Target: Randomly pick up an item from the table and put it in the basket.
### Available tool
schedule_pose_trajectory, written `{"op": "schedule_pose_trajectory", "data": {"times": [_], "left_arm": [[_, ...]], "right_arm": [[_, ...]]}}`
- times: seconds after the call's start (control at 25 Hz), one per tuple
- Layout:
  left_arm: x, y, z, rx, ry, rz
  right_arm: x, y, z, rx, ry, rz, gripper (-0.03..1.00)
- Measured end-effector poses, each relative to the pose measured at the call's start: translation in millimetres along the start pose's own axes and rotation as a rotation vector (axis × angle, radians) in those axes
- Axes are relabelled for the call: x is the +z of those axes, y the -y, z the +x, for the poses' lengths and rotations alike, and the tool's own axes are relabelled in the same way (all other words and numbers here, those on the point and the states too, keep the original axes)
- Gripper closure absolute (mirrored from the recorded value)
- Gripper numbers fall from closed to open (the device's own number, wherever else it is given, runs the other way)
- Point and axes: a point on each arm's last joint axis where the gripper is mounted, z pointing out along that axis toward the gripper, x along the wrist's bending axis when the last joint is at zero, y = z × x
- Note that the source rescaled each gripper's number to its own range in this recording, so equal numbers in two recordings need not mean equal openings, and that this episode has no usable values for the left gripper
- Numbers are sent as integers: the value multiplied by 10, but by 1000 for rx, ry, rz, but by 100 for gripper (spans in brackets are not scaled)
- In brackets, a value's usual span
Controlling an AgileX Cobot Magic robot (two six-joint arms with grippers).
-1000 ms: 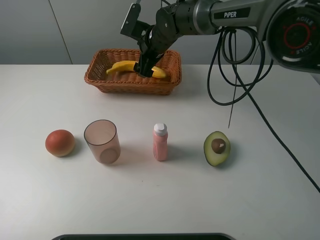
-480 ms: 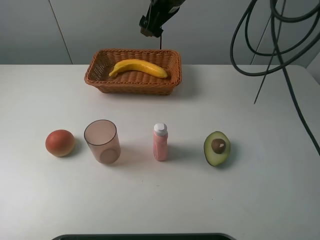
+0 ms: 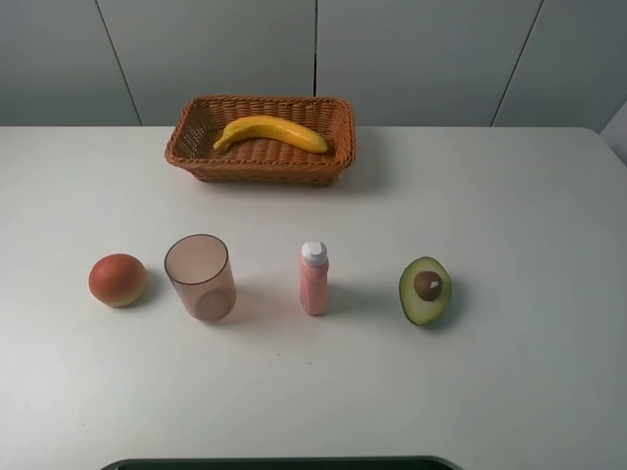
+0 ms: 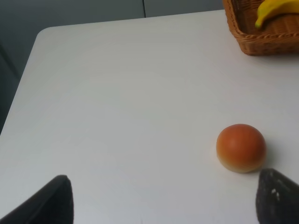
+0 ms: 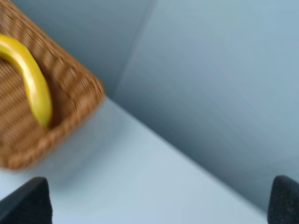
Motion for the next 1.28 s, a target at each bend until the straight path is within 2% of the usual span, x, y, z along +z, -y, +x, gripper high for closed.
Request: {"op": "schedule_pose_trajectory", "data": {"times": [0.08, 0.2, 0.4, 0.56, 0.84, 1.04, 1.28], "left_arm": [[0, 0, 0, 0, 0, 0], [0, 0, 0, 0, 0, 0], [0, 0, 0, 0, 0, 0], [0, 0, 0, 0, 0, 0], [0, 0, 0, 0, 0, 0], [0, 0, 0, 0, 0, 0], [0, 0, 0, 0, 0, 0]], "right_arm": [[-276, 164, -166, 92, 30, 41, -3], [-604, 342, -329, 220, 96, 29, -3], [-1065, 786, -306, 383, 166, 35, -3], [-1250, 1153, -3, 430, 168, 49, -3], [-1395, 1749, 699, 486, 126, -81, -3], [-1523, 2163, 1122, 467, 162, -158, -3], [-1514, 2496, 1414, 410, 187, -203, -3]]}}
